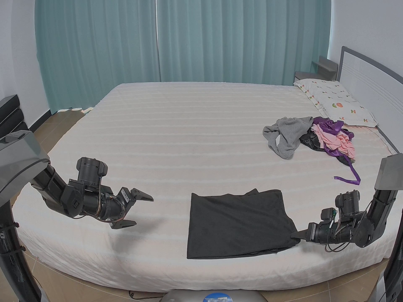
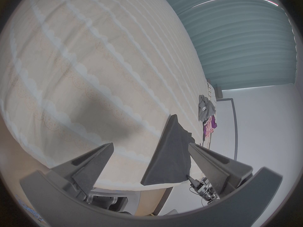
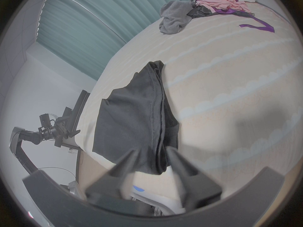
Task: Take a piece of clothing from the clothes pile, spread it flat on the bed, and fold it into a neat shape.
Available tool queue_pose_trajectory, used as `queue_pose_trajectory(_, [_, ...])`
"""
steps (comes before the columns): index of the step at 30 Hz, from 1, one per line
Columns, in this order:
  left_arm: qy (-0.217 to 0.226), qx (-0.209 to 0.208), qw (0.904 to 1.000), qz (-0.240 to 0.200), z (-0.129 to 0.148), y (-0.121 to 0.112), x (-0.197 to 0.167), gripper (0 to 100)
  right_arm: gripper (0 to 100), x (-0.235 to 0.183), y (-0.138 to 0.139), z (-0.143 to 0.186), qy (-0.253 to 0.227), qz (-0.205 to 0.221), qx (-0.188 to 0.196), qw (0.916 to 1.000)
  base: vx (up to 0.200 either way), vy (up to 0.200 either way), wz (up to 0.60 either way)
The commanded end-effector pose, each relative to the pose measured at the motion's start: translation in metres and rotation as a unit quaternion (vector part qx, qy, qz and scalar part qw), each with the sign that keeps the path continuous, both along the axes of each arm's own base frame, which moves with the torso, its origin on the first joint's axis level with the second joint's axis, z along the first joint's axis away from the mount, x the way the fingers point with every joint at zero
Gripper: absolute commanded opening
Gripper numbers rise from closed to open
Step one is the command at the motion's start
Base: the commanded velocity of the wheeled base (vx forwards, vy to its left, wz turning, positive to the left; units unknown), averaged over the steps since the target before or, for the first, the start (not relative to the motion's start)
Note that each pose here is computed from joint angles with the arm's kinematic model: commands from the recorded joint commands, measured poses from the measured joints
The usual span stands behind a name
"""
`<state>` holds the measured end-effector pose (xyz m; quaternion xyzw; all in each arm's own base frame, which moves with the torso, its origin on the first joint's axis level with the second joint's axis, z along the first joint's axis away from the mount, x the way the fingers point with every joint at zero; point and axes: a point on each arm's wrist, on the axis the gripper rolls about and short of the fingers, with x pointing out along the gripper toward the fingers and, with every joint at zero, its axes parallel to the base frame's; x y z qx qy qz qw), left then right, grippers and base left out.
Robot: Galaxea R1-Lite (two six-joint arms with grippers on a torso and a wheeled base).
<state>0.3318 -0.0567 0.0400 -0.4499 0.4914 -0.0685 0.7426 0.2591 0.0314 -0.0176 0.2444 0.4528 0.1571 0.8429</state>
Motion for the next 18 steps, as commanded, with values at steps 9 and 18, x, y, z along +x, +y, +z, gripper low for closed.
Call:
queue_pose_trajectory(9, [0.001, 0.004, 1.0000, 0.004, -0.001, 0.000, 0.000, 100, 100, 0.077, 0.008, 0.022, -0.080, -0.054, 0.049, 0.9941, 0.000, 0.000, 0.00])
queue_pose_trajectory(18, [0.002, 0.010, 0.9999, 0.007, -0.003, -0.001, 0.000, 100, 100, 0.123, 0.024, 0.004, -0.108, -0.065, 0.044, 0.9911, 0.000, 0.000, 0.00])
